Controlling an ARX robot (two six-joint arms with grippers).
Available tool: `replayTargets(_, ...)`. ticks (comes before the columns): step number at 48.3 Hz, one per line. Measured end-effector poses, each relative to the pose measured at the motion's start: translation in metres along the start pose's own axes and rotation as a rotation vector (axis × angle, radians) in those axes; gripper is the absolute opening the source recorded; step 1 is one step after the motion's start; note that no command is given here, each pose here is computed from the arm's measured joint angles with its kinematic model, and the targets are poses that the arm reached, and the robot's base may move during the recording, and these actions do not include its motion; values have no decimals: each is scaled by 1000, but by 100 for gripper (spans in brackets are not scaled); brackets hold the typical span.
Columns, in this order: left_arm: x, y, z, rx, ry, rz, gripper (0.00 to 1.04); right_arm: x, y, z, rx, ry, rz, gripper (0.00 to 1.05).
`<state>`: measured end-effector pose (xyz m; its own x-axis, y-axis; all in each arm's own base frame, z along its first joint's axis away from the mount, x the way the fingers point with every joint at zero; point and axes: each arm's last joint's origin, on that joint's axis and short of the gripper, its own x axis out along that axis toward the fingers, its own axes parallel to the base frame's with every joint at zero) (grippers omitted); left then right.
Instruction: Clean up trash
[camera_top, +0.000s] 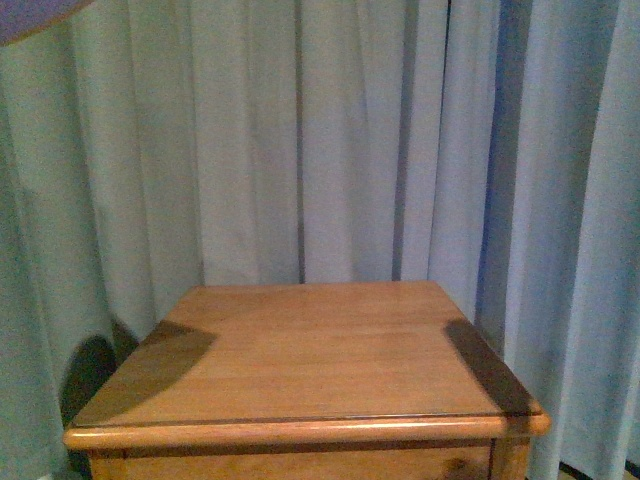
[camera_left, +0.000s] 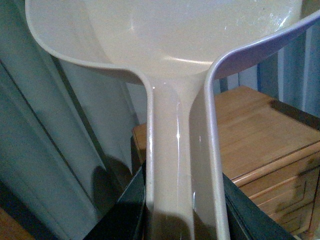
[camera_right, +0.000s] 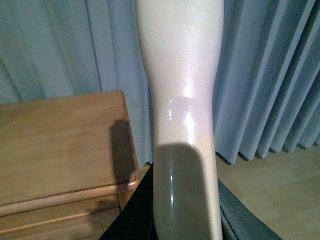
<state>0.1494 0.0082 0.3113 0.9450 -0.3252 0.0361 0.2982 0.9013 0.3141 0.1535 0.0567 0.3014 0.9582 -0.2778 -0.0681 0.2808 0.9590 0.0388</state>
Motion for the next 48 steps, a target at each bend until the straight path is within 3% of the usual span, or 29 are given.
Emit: replayTargets(48, 0, -1, 0, 0, 0, 0, 27, 0, 0, -1, -12, -5, -18, 19)
